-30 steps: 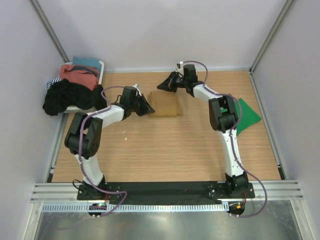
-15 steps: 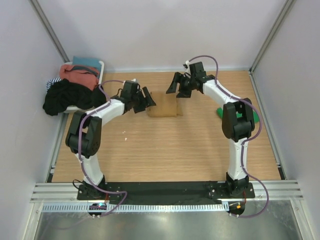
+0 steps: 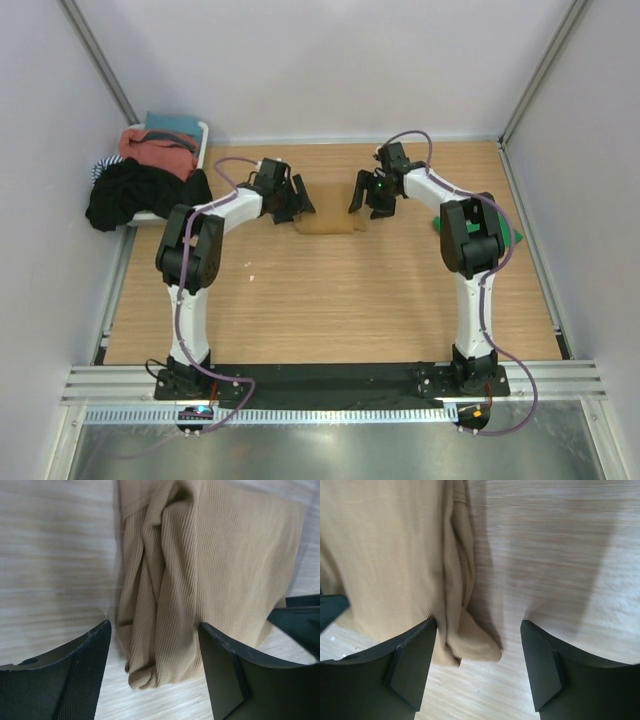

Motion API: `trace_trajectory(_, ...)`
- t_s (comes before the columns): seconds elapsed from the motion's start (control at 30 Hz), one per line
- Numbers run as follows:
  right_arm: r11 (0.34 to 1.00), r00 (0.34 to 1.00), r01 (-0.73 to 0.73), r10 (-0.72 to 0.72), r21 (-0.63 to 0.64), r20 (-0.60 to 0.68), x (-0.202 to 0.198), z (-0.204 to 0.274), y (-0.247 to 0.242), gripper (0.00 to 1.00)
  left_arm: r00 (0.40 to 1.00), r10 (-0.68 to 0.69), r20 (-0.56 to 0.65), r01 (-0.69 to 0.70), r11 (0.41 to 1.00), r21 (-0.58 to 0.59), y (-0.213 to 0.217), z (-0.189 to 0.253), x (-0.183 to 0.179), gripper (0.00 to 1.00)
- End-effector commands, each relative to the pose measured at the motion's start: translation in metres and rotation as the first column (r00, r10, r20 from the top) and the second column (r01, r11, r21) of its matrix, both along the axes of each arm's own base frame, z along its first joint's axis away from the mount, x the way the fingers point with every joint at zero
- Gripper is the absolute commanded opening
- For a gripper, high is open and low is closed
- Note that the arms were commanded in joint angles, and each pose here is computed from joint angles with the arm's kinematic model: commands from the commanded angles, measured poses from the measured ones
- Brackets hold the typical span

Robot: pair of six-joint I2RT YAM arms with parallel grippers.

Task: Fold and stack the tank tops
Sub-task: Neatly place the folded tank top to the corner

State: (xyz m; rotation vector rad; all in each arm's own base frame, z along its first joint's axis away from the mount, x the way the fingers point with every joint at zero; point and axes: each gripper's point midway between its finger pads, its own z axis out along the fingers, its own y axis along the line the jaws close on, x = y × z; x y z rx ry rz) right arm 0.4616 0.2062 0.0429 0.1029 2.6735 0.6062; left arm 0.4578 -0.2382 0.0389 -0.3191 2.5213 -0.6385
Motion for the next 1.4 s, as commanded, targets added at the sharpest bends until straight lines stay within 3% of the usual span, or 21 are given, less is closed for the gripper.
trace_trajectory(0.0,1.000,1.000,-0.007,0.007,-0.006,0.021,0.015,-0.010,0.008,0.73,1.000,-0.001,-0.010,0.001,1.000,0.012,-0.003,-0.006,0.010,0.71)
trace_trajectory(0.33,0.997,0.998,-0.070,0.070,-0.043,-0.002,0.012,-0.031,0.043,0.70,0.997,0.025,-0.067,-0.023,0.999,0.031,-0.002,-0.030,0.013,0.55)
trace_trajectory(0.47,0.994,0.997,-0.080,0.080,-0.077,-0.012,0.008,-0.041,0.050,0.65,0.996,0.026,-0.087,-0.023,0.999,0.028,-0.003,-0.039,0.010,0.40)
trace_trajectory(0.6,0.995,0.996,-0.081,0.079,-0.059,-0.032,0.008,-0.049,0.054,0.42,0.994,0.022,-0.109,-0.021,1.000,0.006,-0.007,-0.050,0.009,0.27)
trace_trajectory(0.63,0.996,0.997,-0.075,0.073,-0.052,-0.028,0.009,-0.048,0.056,0.31,0.993,0.012,-0.115,-0.013,1.000,-0.007,-0.010,-0.051,0.008,0.24)
trace_trajectory(0.7,0.998,0.998,-0.069,0.069,-0.003,-0.010,0.012,-0.043,0.062,0.17,0.993,0.005,-0.118,-0.008,1.000,-0.021,-0.013,-0.053,0.008,0.13)
trace_trajectory(0.77,0.998,0.998,-0.062,0.062,0.030,0.010,0.014,-0.036,0.065,0.10,0.992,-0.009,-0.123,0.004,0.999,-0.040,-0.017,-0.052,0.008,0.01)
trace_trajectory(0.83,0.997,0.998,-0.049,0.047,0.057,0.038,0.020,-0.027,0.064,0.01,0.993,-0.021,-0.118,0.015,0.998,-0.056,-0.021,-0.048,0.008,0.00)
trace_trajectory(1.13,0.994,0.993,0.009,-0.022,0.111,0.116,0.003,0.021,0.031,0.01,0.994,-0.093,-0.064,0.085,0.989,-0.122,-0.054,-0.024,-0.004,0.00)
trace_trajectory(1.37,0.997,0.986,0.054,-0.063,0.059,0.155,-0.025,0.047,0.000,0.01,0.983,-0.182,0.033,0.184,0.960,-0.210,-0.115,0.016,-0.022,0.00)
